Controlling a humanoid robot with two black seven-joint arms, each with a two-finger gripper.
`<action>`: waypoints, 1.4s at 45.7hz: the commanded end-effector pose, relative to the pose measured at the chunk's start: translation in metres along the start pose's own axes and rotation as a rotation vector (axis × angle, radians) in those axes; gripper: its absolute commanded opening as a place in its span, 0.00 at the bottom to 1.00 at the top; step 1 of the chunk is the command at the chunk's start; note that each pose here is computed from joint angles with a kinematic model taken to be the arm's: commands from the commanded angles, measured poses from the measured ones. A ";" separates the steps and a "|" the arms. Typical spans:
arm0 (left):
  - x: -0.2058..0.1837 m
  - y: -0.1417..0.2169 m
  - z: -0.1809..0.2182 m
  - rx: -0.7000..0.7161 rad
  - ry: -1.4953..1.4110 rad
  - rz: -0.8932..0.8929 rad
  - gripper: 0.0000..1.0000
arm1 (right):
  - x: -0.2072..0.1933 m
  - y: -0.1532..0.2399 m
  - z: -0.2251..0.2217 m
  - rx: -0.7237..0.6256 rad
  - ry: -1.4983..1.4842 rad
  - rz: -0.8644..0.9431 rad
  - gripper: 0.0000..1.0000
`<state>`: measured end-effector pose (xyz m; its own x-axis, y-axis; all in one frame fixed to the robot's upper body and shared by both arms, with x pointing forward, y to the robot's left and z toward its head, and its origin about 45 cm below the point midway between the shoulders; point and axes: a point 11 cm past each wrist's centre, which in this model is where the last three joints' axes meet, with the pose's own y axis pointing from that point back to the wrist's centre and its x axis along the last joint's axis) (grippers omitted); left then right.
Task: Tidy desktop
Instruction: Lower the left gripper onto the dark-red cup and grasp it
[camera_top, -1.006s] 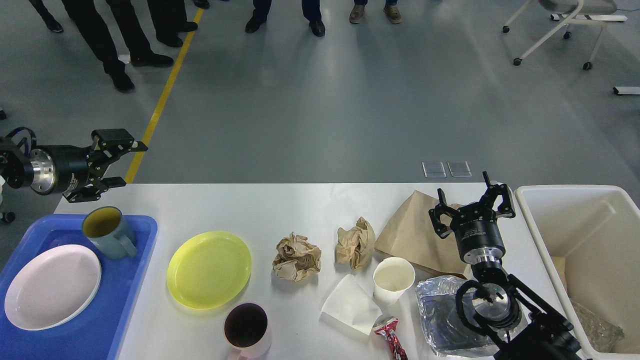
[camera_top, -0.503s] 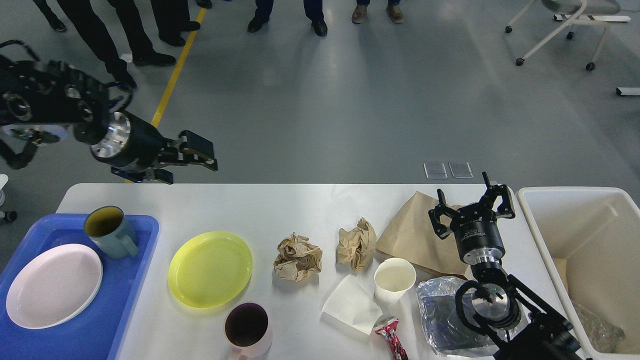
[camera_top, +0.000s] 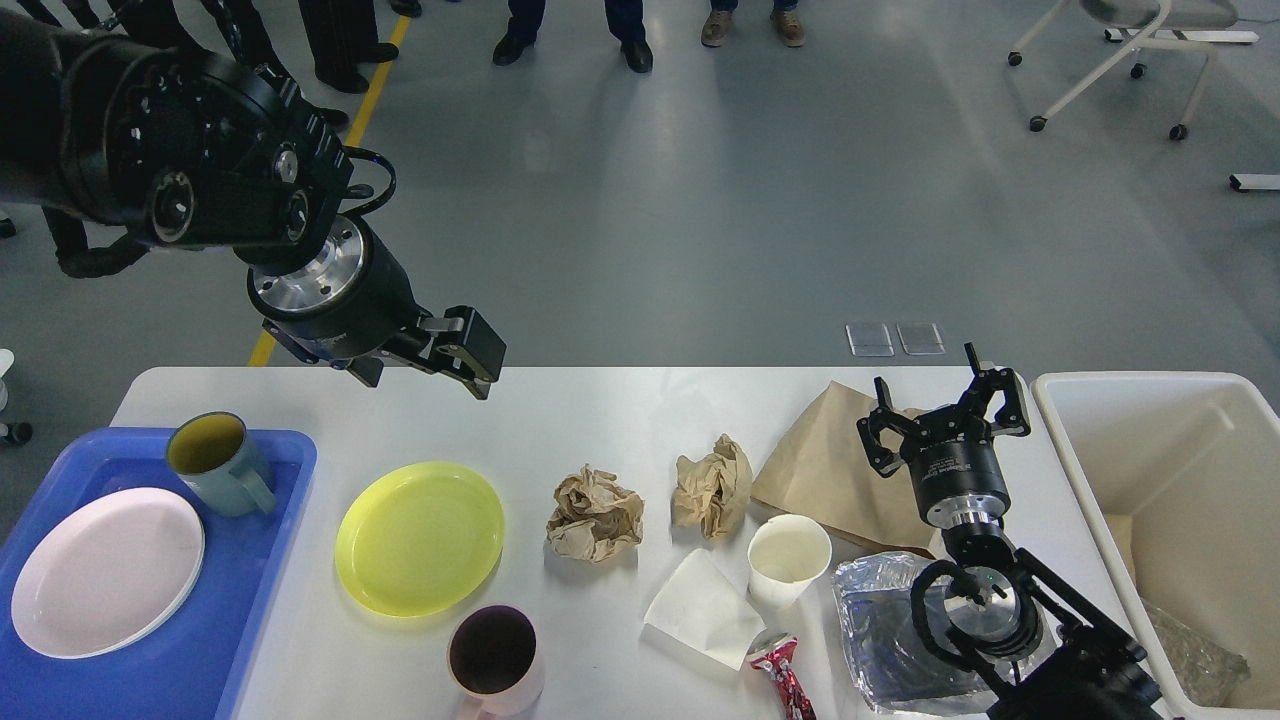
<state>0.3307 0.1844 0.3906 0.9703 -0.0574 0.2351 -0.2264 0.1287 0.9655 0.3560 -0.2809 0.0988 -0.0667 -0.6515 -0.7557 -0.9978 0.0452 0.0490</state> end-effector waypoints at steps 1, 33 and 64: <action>-0.010 0.016 0.003 0.016 0.084 0.015 0.97 | 0.000 0.000 0.000 0.000 0.000 0.000 1.00; -0.059 -0.087 -0.024 0.095 0.381 -0.233 0.97 | 0.001 0.001 0.000 -0.001 0.000 0.001 1.00; -0.110 -0.212 -0.045 0.131 0.207 -0.237 0.96 | 0.000 0.000 0.000 0.000 -0.001 0.001 1.00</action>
<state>0.2741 0.2059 0.1724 0.9905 0.1340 -0.0298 0.0285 0.0115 0.9995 0.3556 -0.2811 0.0984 -0.0684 -0.6506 -0.7564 -0.9977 0.0462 0.0505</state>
